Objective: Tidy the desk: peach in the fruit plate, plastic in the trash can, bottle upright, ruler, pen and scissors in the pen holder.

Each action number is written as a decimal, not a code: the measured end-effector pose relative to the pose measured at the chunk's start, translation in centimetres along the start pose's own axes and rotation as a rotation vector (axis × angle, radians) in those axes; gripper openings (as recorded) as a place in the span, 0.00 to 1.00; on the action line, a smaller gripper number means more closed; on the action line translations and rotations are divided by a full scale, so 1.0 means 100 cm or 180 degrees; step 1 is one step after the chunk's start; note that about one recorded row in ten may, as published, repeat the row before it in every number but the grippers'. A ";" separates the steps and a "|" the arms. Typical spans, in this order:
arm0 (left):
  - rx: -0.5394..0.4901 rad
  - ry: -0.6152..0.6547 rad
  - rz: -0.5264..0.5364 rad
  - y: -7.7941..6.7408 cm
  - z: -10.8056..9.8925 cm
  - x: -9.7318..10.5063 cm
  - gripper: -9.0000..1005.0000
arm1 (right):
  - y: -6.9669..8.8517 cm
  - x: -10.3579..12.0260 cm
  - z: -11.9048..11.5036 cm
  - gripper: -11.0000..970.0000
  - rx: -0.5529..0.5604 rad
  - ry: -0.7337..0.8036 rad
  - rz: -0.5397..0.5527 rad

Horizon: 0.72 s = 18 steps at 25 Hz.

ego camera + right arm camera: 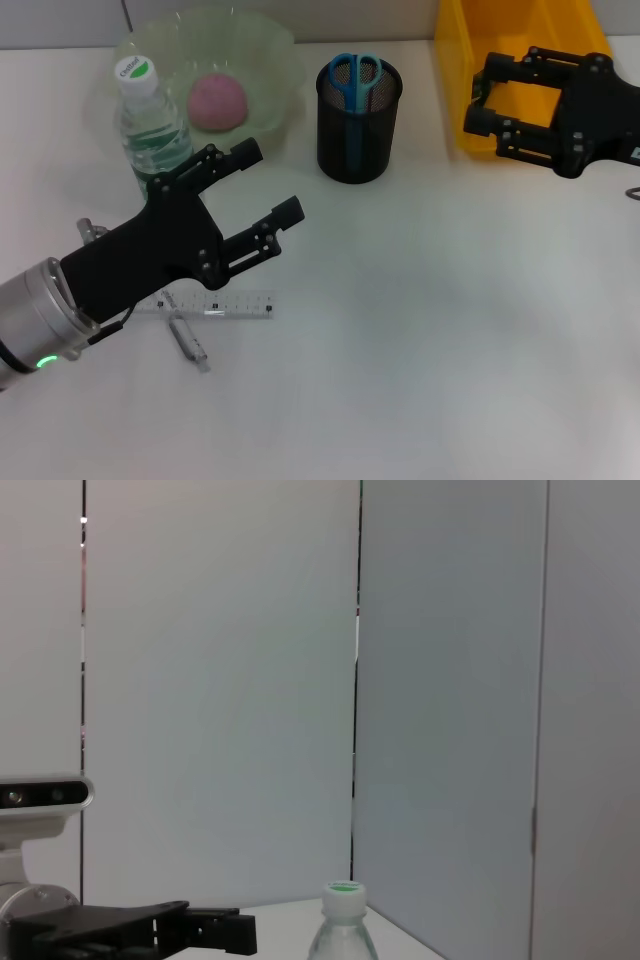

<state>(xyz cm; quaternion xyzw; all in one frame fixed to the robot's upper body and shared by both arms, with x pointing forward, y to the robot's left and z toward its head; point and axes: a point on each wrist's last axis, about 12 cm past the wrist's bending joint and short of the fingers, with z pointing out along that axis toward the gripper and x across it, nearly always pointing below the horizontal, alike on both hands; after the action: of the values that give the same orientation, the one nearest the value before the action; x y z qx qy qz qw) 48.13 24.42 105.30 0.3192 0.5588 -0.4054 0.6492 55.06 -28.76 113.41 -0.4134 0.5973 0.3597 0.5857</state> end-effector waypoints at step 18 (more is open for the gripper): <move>0.0013 0.0004 -0.0075 0.017 -0.022 -0.029 0.75 | -0.001 -0.054 0.092 0.63 -0.0890 0.0814 0.0433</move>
<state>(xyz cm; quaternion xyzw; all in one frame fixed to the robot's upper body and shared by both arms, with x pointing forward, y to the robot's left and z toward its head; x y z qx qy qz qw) 48.43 27.61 107.69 0.3141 0.5621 -0.4139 0.6434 58.71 -20.01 118.33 -0.4917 0.6375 0.4225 0.4163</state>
